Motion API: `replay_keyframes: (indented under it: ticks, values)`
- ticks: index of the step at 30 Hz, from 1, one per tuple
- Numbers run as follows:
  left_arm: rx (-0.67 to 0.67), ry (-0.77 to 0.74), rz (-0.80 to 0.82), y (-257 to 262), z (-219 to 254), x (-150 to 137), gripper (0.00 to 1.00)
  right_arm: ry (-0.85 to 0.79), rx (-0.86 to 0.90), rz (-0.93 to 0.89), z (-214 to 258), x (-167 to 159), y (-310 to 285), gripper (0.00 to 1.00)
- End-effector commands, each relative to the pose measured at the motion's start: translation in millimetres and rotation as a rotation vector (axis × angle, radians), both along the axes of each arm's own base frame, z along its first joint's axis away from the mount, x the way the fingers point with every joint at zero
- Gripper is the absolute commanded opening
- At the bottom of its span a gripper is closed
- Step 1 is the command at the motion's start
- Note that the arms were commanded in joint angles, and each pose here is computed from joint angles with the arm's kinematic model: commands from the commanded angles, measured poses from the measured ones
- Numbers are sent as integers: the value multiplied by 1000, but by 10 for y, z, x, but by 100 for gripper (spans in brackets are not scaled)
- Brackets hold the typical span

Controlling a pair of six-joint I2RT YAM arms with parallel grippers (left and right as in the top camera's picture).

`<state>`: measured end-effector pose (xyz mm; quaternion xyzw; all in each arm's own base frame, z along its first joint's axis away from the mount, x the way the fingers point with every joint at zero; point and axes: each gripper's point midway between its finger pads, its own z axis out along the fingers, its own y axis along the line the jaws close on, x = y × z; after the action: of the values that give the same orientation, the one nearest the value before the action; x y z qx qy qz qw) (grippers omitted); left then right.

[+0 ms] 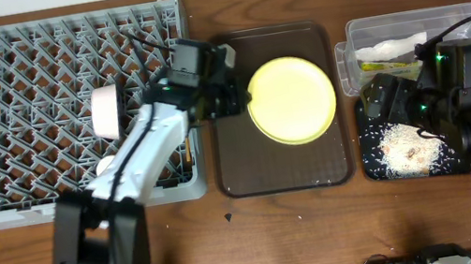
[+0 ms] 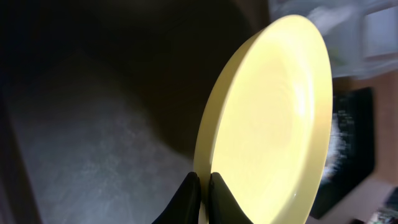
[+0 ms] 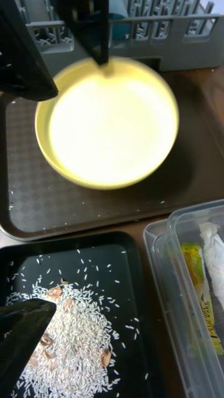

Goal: Sort waste into correct bins and load items into the dishwasher

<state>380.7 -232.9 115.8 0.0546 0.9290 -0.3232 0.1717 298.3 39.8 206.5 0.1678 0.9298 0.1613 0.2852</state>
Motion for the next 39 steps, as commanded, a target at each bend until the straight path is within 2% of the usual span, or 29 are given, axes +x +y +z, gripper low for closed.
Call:
replay_keyframes:
  ticks: [1,8,15,20,28,34,39]
  values:
    - [-54,-55,-46,38,274,-39,8,-8,13,-8,37,3,2,99]
    - [-52,-94,-51,114,429,-58,7,-11,13,-8,41,8,2,99]
    - [-144,-190,57,666,967,79,7,-8,13,-8,37,3,2,99]
    - [-136,-228,144,1095,1189,50,7,-15,13,-8,48,17,2,99]
    - [-79,-286,424,2264,1417,0,7,-11,13,-8,42,9,2,99]
    - [-17,-275,634,3154,1356,-192,7,-13,13,-8,44,12,2,99]
    - [-4,-273,743,3543,1349,-309,7,-15,12,-8,47,17,2,99]
